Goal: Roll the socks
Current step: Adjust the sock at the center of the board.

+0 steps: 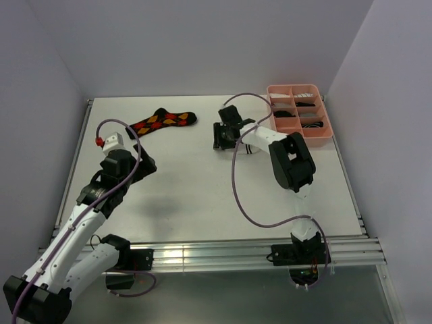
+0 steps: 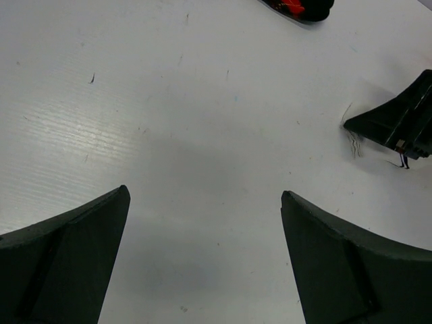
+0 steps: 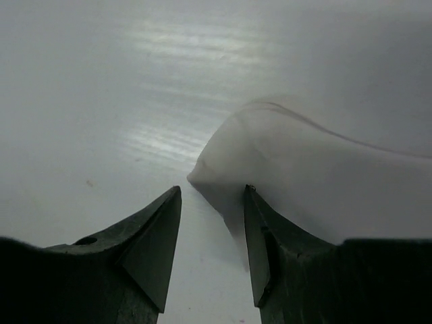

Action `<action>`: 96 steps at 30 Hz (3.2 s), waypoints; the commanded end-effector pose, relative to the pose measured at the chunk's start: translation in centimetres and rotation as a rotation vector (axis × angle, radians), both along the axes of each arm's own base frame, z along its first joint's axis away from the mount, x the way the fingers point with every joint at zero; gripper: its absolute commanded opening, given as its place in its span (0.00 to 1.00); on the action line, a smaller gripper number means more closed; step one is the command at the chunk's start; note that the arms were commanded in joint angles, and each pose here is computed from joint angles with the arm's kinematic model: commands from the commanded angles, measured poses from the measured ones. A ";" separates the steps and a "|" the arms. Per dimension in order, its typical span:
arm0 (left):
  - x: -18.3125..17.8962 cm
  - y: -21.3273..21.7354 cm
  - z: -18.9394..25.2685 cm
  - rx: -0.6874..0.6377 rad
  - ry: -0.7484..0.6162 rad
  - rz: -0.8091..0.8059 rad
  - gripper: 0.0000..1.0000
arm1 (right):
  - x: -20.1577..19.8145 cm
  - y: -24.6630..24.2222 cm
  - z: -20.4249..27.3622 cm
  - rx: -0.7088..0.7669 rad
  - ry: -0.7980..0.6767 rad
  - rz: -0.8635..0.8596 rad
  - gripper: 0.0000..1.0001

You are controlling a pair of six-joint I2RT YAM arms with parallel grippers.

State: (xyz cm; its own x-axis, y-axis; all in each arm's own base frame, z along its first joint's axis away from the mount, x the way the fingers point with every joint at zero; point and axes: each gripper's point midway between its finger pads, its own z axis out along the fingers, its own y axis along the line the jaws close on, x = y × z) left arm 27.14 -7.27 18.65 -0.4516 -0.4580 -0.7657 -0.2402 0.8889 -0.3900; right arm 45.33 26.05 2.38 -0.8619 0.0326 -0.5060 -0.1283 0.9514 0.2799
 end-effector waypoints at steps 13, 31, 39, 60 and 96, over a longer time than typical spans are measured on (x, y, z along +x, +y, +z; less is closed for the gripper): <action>0.4 -1.8 0.3 -0.027 -0.050 -0.116 0.99 | -17.7 5.5 0.4 -0.064 0.097 0.603 0.49; 1.4 -3.1 -0.3 -0.005 -0.047 -0.192 0.99 | -9.4 -1.5 3.7 -0.188 -0.064 0.207 0.47; 1.2 -3.2 -1.0 -0.001 -0.036 -0.203 0.99 | -7.6 -0.8 0.1 -0.201 -0.033 0.207 0.47; 1.4 -2.4 -1.4 0.035 -0.047 -0.180 1.00 | -16.7 4.4 4.4 -0.269 -0.275 0.513 0.67; 1.1 -1.7 -2.1 0.063 -0.049 -0.164 1.00 | -16.7 9.2 2.2 -0.282 -0.243 0.577 0.57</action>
